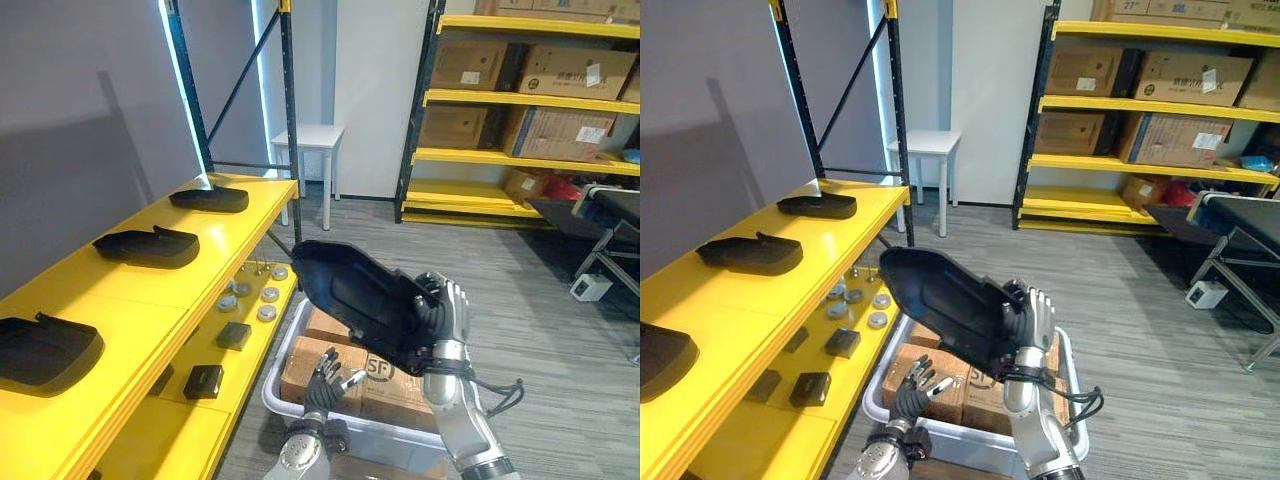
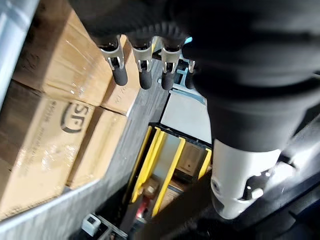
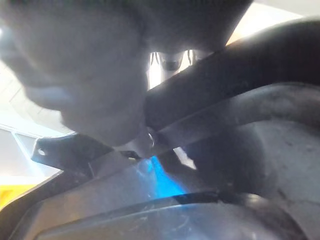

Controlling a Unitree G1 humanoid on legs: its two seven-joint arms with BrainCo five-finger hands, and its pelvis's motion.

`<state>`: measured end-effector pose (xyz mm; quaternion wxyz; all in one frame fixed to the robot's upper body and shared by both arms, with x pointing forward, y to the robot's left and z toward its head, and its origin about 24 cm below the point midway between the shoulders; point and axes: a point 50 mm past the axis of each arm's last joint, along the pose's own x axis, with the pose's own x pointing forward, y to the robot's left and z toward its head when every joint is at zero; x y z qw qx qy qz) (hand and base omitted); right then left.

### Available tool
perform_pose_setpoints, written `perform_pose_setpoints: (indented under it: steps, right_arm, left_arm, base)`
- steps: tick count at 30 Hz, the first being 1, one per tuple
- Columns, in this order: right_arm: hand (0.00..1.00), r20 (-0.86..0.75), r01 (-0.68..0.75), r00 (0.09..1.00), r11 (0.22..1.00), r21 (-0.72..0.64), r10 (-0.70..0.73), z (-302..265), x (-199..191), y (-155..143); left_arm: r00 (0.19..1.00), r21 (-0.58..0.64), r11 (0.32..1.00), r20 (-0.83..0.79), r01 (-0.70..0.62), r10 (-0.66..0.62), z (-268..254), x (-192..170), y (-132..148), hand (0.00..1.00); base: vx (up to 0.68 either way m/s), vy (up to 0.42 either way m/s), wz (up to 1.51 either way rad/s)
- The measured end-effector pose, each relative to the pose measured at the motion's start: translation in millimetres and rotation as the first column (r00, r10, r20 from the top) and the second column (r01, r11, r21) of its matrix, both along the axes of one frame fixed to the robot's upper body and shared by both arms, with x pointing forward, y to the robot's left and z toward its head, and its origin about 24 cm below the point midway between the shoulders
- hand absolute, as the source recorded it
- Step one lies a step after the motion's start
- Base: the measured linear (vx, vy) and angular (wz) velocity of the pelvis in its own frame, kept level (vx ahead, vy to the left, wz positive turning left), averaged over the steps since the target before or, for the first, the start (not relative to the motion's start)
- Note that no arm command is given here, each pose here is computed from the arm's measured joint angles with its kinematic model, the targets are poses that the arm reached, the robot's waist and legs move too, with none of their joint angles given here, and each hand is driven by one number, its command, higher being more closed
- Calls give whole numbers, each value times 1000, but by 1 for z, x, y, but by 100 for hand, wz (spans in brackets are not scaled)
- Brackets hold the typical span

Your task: Walk over and take plastic housings, then place them on the shelf

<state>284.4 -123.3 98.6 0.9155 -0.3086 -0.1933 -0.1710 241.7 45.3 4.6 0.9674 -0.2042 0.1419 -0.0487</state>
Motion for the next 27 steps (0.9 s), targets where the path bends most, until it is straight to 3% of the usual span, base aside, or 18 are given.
perform_pose_setpoints:
  steps: [5,9,10,18,27]
  right_arm:
    - [100,2,-121,993,992,25,121,-2,-6,32]
    - [100,-2,-146,989,987,69,147,-4,-7,36]
    - [100,-1,-158,987,983,92,159,-4,-7,36]
    - [100,23,-233,972,952,198,233,-4,-14,39]
    - [100,112,-407,912,844,349,394,2,-44,58]
  left_arm:
    - [999,-196,980,5,-37,39,18,14,-7,0]
    - [997,-325,943,-12,-71,71,22,16,-5,0]
    - [996,-353,932,-15,-82,83,23,17,-4,100]
    - [989,-429,894,14,-130,150,32,21,6,100]
    - [928,-478,842,130,-249,348,56,11,45,100]
  base:
    - [33,10,-3]
    - [39,16,0]
    - [11,34,-1]
    - [-9,8,0]
    - [9,12,-5]
